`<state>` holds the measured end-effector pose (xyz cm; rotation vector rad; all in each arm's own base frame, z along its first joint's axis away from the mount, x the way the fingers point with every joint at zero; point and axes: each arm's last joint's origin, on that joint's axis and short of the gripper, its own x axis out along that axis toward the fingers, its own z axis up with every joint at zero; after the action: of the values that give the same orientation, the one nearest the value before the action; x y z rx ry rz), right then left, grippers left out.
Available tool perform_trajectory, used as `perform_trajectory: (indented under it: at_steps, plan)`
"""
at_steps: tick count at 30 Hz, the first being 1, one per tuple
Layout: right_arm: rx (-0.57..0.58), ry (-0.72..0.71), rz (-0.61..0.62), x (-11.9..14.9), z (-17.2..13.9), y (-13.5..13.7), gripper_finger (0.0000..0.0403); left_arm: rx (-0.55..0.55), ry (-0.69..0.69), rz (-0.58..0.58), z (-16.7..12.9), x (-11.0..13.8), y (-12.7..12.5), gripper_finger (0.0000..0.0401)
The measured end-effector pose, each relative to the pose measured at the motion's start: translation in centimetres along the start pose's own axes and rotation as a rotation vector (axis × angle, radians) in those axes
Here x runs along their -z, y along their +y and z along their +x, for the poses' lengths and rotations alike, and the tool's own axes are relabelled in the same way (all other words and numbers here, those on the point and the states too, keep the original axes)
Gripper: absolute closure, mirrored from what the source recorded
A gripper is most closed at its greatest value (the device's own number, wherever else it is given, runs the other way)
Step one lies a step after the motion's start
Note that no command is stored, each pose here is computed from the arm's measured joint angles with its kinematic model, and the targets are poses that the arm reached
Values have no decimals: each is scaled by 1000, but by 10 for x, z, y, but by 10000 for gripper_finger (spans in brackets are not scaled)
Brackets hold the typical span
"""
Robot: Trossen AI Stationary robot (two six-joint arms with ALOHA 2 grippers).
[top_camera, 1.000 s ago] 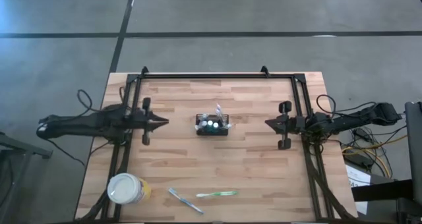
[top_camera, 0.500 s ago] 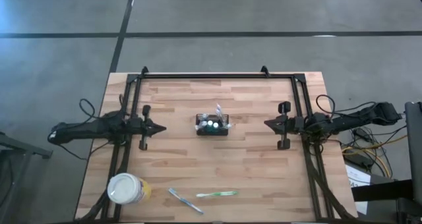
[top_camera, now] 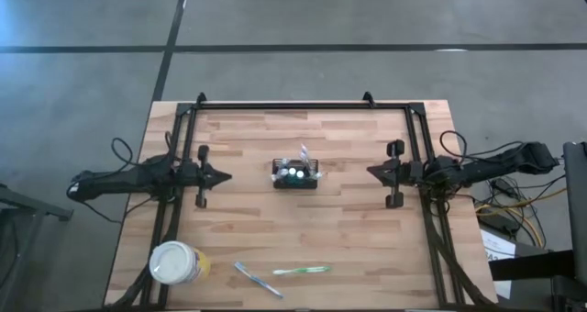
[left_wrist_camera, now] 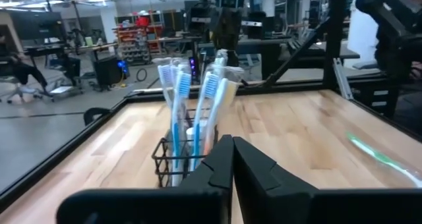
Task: Pick & Place toothbrushing station
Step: Put the green toothbrush into the black wire organizer
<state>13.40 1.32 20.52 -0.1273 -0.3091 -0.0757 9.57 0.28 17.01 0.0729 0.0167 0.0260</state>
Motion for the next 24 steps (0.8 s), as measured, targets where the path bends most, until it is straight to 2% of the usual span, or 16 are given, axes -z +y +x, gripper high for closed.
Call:
perform_trajectory:
  at_steps: [5,9,14,18,24]
  plan:
    - [-32,160,18,-9,26,8,394,-11,2,-3,0,0,0,391]
    - [-19,267,-8,-18,59,28,394,-14,4,1,0,0,0,394]
    - [-47,514,-127,-16,97,63,394,-17,6,4,0,-1,1,388]
    - [-55,662,-145,-21,120,95,394,-17,6,4,0,-1,1,390]
    - [-137,745,-106,-35,144,150,394,-17,5,-27,0,-1,1,392]
